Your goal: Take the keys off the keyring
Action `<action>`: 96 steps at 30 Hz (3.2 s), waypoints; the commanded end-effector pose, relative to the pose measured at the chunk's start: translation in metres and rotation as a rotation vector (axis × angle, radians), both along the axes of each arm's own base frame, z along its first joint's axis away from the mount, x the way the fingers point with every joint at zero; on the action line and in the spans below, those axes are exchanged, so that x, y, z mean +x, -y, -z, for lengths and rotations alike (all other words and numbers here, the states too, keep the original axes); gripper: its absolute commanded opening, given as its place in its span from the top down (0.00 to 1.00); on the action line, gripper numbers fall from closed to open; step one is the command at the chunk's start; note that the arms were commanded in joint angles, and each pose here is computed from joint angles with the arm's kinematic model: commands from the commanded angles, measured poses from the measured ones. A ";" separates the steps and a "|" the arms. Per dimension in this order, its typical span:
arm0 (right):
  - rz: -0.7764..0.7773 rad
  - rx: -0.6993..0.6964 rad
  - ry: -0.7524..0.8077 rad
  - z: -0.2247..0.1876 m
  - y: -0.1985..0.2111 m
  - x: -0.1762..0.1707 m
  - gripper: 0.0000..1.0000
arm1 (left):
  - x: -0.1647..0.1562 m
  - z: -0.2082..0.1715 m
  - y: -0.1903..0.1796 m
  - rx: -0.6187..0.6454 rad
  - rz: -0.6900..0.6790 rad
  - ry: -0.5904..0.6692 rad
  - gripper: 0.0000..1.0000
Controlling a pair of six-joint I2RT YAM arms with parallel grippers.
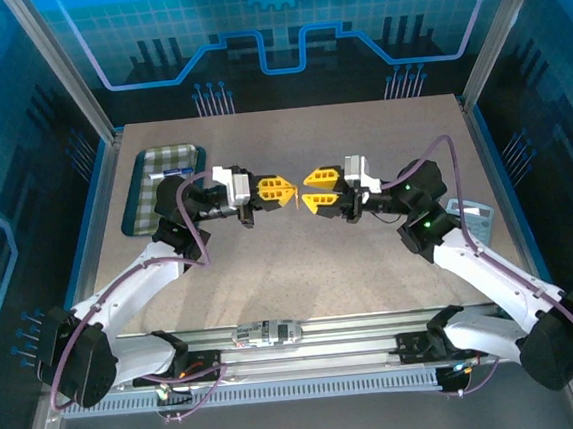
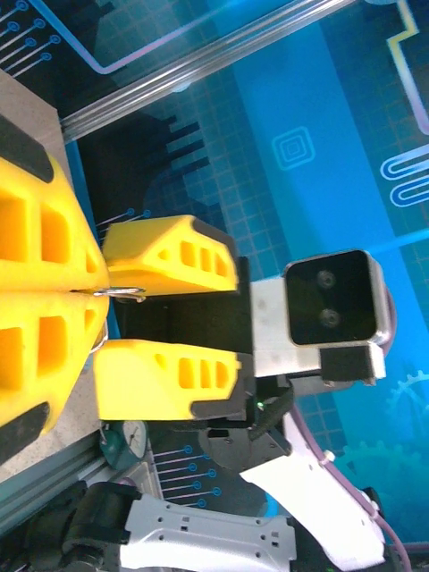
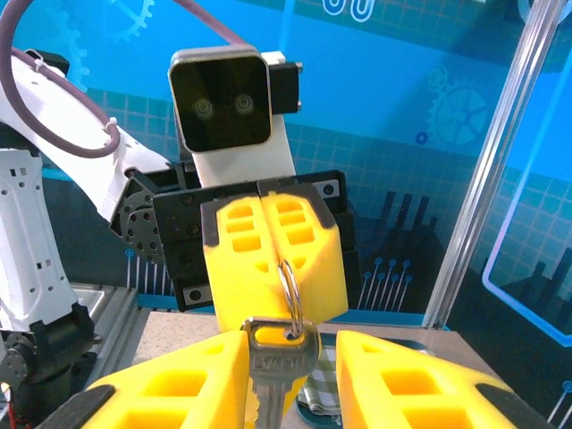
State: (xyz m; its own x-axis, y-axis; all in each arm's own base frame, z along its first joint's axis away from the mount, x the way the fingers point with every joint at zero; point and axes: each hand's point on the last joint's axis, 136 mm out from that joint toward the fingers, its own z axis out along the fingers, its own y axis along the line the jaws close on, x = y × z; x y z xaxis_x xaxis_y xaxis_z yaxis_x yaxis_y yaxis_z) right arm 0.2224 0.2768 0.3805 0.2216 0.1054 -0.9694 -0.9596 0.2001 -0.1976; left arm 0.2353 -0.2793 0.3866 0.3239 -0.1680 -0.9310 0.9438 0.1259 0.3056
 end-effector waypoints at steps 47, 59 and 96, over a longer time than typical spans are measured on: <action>-0.024 -0.019 -0.002 -0.028 -0.010 -0.003 1.00 | 0.007 -0.001 -0.006 -0.072 -0.065 -0.066 0.77; 0.135 -0.317 -0.060 0.012 -0.001 0.026 1.00 | 0.018 0.015 -0.038 0.057 -0.242 -0.301 0.59; -0.002 -0.848 -0.157 0.071 -0.027 0.001 1.00 | -0.004 0.070 -0.015 0.487 -0.068 -0.439 0.68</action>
State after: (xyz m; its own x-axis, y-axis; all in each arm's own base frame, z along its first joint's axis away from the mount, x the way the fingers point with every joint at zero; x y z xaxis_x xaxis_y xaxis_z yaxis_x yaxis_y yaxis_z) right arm 0.2283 0.3015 0.3016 0.0550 -0.6682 -0.7419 -0.9893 0.0642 -0.1312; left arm 0.2402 -0.2587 0.3121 -0.1204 0.3078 -0.9438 0.9789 0.1950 -0.0612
